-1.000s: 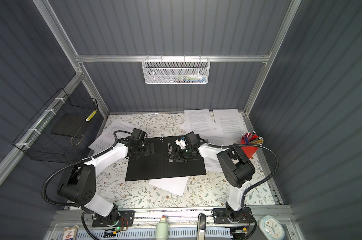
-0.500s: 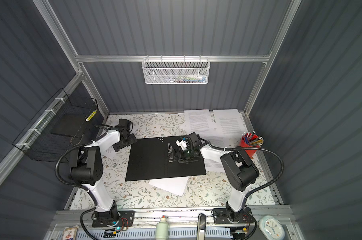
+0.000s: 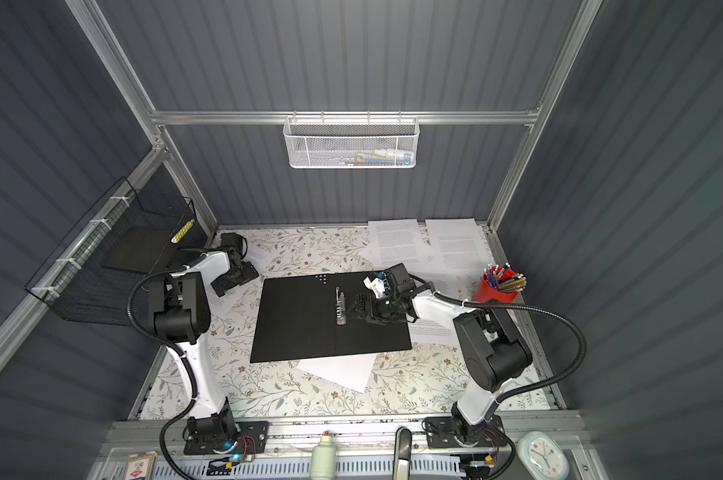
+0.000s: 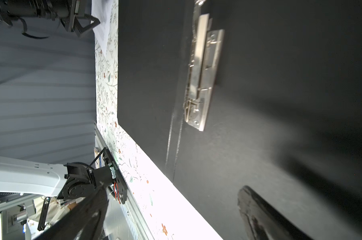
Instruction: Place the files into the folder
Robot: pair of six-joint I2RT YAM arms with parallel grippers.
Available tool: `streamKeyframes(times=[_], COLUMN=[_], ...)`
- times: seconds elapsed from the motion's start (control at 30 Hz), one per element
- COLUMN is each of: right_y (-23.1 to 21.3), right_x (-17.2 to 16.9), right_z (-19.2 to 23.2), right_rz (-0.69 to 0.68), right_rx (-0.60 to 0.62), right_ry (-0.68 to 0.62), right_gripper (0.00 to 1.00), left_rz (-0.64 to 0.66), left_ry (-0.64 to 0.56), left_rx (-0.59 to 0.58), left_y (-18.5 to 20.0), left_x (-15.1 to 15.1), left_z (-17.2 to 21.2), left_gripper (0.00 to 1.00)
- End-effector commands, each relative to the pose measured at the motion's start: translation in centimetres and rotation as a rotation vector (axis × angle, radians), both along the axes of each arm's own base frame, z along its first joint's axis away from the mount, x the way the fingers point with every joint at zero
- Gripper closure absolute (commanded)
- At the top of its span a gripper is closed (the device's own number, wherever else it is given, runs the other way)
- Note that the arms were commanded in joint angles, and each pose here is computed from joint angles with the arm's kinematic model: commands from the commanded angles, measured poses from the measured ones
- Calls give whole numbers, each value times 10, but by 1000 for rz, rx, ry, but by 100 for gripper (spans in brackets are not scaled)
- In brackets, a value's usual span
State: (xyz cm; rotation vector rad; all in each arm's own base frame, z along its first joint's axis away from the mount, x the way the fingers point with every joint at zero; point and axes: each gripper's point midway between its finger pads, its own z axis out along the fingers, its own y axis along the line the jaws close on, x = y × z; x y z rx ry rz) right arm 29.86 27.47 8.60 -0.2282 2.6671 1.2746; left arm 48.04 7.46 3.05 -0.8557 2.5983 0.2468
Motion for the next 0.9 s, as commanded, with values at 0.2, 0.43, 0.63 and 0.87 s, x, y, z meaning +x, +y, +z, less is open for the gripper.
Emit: streamKeyframes(times=[0.2, 0.43, 0.63, 0.87], right_y=[-10, -13, -13, -16], right_x=[6, 14, 20, 31], right_z=[8, 6, 8, 5], right_rz=[-36, -58, -67, -95], right_rx=[31, 39, 41, 17], right_ry=[-3, 7, -1, -11], right_gripper=[1, 1, 1, 1], left_rz=[-181, -377, -514, -549], left_ry=[82, 72, 27, -90], left_rx=[-182, -261, -322, -261], left_y=[-49, -134, -199, -199], left_x=[15, 27, 38, 50], left_z=[-39, -33, -8, 55], left_gripper=[1, 1, 1, 0])
